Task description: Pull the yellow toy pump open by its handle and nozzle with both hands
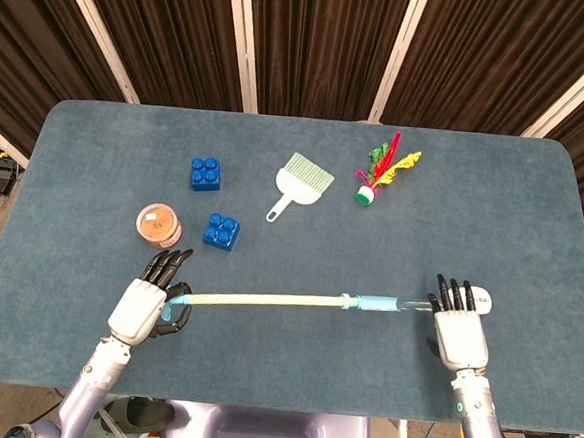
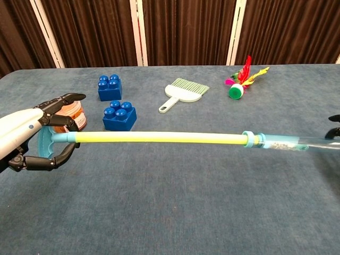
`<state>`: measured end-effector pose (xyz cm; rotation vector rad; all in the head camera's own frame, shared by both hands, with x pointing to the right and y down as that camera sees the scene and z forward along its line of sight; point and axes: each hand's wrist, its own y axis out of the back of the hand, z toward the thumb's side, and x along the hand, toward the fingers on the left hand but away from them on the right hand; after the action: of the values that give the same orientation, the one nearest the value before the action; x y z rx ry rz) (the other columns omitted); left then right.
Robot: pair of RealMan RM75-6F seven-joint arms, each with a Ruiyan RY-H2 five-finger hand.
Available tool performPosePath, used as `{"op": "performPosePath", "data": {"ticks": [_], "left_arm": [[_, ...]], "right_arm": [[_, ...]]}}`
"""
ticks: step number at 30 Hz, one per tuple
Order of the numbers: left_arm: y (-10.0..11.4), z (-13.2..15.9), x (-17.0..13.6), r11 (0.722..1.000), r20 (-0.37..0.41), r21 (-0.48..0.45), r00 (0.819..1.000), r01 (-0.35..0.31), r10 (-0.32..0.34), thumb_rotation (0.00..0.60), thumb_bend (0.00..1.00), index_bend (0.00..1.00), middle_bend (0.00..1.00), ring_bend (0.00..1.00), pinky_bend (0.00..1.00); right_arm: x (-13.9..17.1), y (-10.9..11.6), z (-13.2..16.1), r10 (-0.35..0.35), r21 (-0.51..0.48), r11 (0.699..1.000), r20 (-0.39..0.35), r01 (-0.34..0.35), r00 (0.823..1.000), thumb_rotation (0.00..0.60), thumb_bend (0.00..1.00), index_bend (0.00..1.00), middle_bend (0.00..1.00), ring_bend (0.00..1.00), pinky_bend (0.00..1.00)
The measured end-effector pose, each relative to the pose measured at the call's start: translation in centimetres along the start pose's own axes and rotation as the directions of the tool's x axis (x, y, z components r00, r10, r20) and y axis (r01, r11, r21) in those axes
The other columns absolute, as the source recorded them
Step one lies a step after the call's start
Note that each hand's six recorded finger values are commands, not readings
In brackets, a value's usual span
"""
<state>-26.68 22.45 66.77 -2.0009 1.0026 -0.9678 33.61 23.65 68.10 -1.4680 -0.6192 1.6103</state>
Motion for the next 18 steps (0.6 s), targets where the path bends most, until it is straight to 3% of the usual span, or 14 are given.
{"op": "performPosePath", "data": {"ticks": [4,12,18], "left_arm": [[-0.2,-0.5,-0.1,0.999,-0.019,0.024,0.999,0.027,-0.026,0.600,0.30,0.00,0.00,0.00,0.00],[0.3,-1.6,0.0,0.997,-0.086,0.034,0.994,0.072,-0.069,0.600,0.01,0.00,0.00,0.00,0.00],[0.6,-2.3,0.3,0.996,-0.130,-0.037,0.987,0.086,-0.090,0.600,0.00,0.00,0.00,0.00,0.00]], "right_arm": [[0.3,0.1,0.4,0.028,-0.050,0.998,-0.032,-0.029,0.999,0.600,0.00,0.00,0.00,0.00,0.00],[1.4,0.4,1.2,0.087,-0.120,0.988,-0.116,-0.101,0.989,0.600,0.00,0.00,0.00,0.00,0.00],[2.3,1.0,2.0,0.088,-0.130,0.985,-0.161,-0.109,0.983,0.600,0.00,0.00,0.00,0.00,0.00]]}}
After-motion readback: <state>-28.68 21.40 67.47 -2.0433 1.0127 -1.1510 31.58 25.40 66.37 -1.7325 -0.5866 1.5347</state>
